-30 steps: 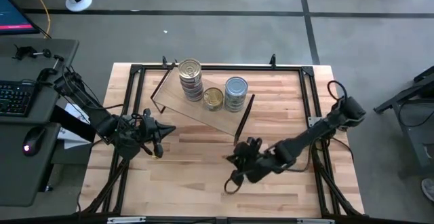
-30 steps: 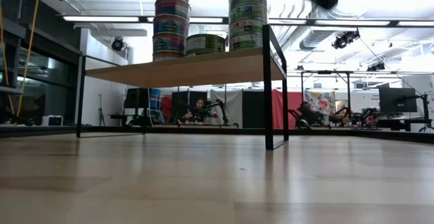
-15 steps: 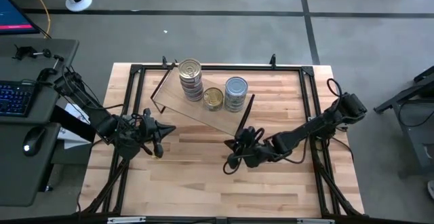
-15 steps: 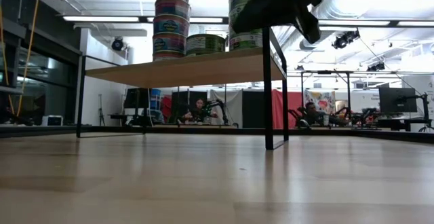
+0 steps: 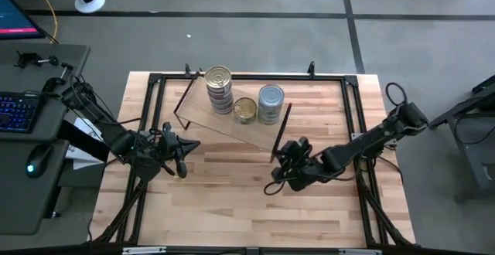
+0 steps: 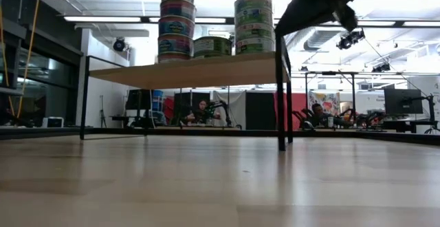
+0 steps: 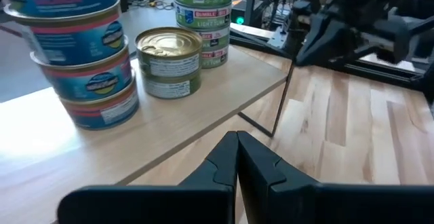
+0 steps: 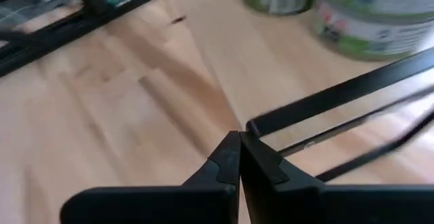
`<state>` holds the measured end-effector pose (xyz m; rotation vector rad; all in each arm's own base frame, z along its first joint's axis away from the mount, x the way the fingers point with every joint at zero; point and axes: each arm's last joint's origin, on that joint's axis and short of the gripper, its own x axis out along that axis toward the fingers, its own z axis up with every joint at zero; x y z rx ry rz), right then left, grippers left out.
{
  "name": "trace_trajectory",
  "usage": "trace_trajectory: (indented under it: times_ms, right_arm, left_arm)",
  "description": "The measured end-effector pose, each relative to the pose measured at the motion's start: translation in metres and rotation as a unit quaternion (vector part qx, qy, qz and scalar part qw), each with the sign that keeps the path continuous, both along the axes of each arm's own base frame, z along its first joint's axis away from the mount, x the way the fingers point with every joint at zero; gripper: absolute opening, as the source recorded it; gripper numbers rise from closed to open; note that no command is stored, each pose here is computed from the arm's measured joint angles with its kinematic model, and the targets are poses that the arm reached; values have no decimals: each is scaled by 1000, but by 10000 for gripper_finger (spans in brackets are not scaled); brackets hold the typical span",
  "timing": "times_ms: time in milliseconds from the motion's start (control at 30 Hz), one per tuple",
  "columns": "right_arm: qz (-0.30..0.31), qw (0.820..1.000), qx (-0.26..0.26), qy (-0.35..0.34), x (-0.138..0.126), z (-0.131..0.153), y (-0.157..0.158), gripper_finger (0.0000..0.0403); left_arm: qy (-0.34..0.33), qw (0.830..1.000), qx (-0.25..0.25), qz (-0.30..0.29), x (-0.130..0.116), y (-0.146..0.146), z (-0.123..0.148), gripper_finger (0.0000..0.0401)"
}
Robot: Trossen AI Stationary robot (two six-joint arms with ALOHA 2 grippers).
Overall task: Stack canned seafood by type on shelf
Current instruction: Adjust the shelf on the table
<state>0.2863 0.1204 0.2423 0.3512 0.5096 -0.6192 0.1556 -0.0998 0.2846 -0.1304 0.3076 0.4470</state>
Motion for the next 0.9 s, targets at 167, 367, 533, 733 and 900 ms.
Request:
trace_trajectory:
  times_ms: [167,367,533,733,900]
  right_arm:
    - [-35,999,-29,1,-14,11,-10,0]
    - [-55,997,-42,31,-20,12,-22,0]
    - [-61,996,-51,49,-24,12,-27,0]
    - [-8,1000,-7,2,-36,32,-11,0]
    - [75,996,49,24,-33,17,6,0]
  left_arm:
    - [-1,1000,0,15,3,4,0,0]
    - [-5,1000,-3,27,6,8,1,0]
    - [-5,999,-5,32,7,10,1,0]
    - [-5,999,-5,31,7,10,1,0]
    - [-2,999,2,32,7,11,1,0]
